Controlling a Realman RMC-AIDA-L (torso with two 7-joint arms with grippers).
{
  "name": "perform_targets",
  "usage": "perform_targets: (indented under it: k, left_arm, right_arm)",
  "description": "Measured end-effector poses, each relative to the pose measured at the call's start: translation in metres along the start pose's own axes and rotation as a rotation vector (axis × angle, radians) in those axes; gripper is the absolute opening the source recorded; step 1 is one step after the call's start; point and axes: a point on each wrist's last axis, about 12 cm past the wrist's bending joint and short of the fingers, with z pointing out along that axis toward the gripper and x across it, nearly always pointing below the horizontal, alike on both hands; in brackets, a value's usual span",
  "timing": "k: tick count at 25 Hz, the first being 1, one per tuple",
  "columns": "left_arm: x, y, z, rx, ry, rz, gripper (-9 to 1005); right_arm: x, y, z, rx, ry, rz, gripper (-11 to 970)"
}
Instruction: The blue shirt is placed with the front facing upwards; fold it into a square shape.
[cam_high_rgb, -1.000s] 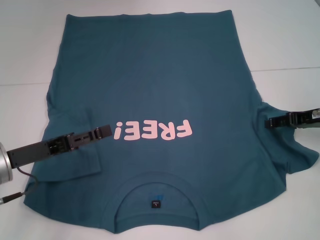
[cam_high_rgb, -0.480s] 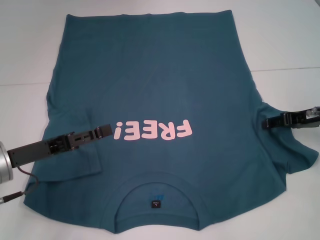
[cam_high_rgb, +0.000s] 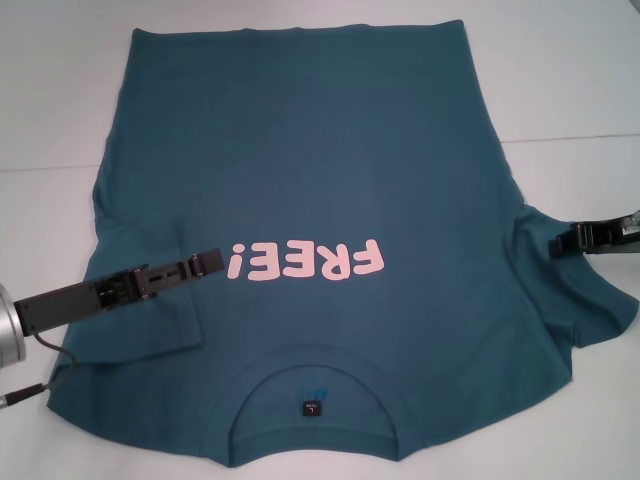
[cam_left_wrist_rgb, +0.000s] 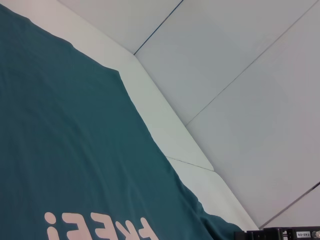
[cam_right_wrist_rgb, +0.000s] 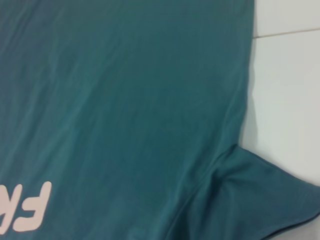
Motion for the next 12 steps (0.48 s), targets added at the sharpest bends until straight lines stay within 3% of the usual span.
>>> perform_targets:
  k: [12]
  left_arm:
    - [0.0010, 0.0009, -0.0015, -0.004, -0.003, -0.003, 932]
  right_arm:
    - [-0.0029, -0.0059, -0.0031, 0.032, -0.018, 0.015, 105]
